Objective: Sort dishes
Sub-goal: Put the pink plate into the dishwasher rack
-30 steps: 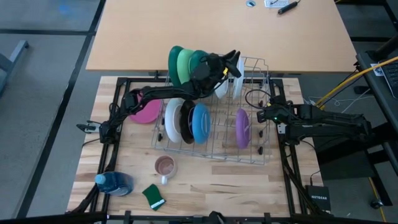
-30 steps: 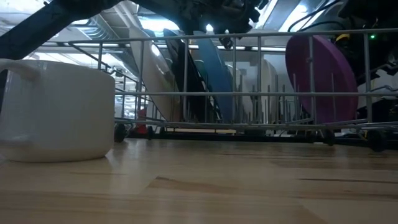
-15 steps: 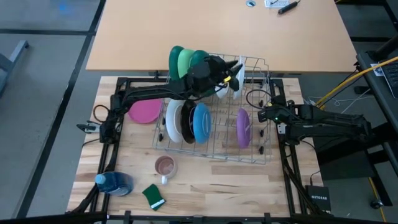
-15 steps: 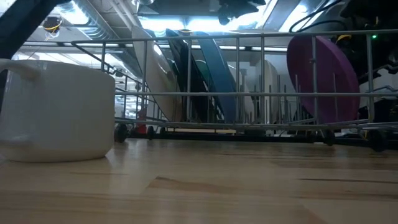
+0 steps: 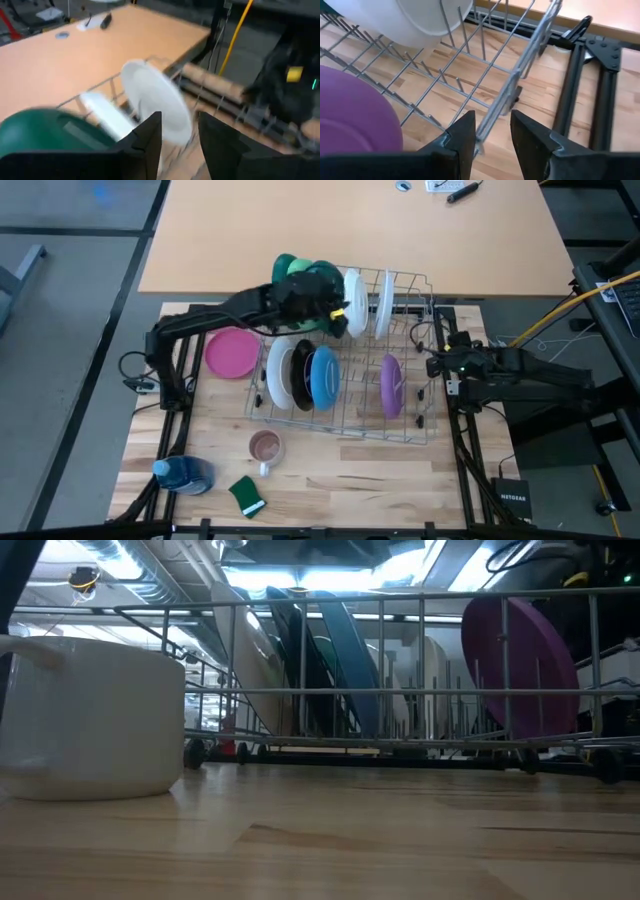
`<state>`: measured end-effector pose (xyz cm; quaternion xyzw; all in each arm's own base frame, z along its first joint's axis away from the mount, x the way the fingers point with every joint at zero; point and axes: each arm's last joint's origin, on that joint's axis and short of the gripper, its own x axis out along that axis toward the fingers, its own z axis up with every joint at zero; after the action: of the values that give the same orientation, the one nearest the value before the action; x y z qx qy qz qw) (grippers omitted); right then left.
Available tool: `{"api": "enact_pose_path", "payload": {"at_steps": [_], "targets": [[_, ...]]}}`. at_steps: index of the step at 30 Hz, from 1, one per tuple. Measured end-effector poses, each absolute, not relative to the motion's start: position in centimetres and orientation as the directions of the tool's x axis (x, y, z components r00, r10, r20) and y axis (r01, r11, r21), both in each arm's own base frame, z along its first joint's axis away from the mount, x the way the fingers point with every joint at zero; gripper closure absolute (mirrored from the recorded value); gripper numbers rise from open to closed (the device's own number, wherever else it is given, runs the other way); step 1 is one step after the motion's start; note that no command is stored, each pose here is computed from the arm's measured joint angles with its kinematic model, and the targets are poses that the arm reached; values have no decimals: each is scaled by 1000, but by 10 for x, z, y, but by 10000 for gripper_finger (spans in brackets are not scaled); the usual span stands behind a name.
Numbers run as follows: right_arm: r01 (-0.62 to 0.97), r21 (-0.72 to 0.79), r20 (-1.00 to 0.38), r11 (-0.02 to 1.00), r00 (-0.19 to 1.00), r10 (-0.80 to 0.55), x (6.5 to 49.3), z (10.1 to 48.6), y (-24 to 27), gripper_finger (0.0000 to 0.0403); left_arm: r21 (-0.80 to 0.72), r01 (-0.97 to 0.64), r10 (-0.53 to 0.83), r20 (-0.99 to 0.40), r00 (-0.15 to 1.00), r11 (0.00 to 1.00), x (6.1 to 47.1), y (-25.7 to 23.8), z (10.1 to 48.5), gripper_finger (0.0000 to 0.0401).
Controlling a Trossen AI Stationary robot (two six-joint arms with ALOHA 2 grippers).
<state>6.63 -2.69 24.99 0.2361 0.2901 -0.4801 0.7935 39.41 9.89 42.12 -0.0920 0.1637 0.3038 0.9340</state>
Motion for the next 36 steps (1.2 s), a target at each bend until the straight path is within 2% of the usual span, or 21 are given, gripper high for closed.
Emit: {"api": "enact_pose_path", "payload": {"at_steps": [5,9,15,19,24,28,36], "targets": [[898,114,-677,425,384,-628,56,265,-25,276,43,-586,527,-496,691,809,359,92,430,284],[893,140,-661,428,406,-632,52,272,-25,276,153,-548,508,-630,587,823,329,88,430,284],[884,148,-648,443,425,-632,51,278,-24,276,268,-486,441,-850,287,832,294,82,409,284],[883,150,-649,444,427,-630,51,278,-24,276,304,-463,404,-905,134,833,280,79,394,284],[873,166,-663,459,443,-603,52,277,-24,276,288,-413,357,-929,99,864,262,77,381,284],[869,172,-670,465,449,-592,52,277,-23,276,286,-435,345,-937,61,854,237,78,370,284],[868,173,-670,465,450,-590,52,277,-23,276,205,-629,387,-907,165,750,175,75,343,284]]}}
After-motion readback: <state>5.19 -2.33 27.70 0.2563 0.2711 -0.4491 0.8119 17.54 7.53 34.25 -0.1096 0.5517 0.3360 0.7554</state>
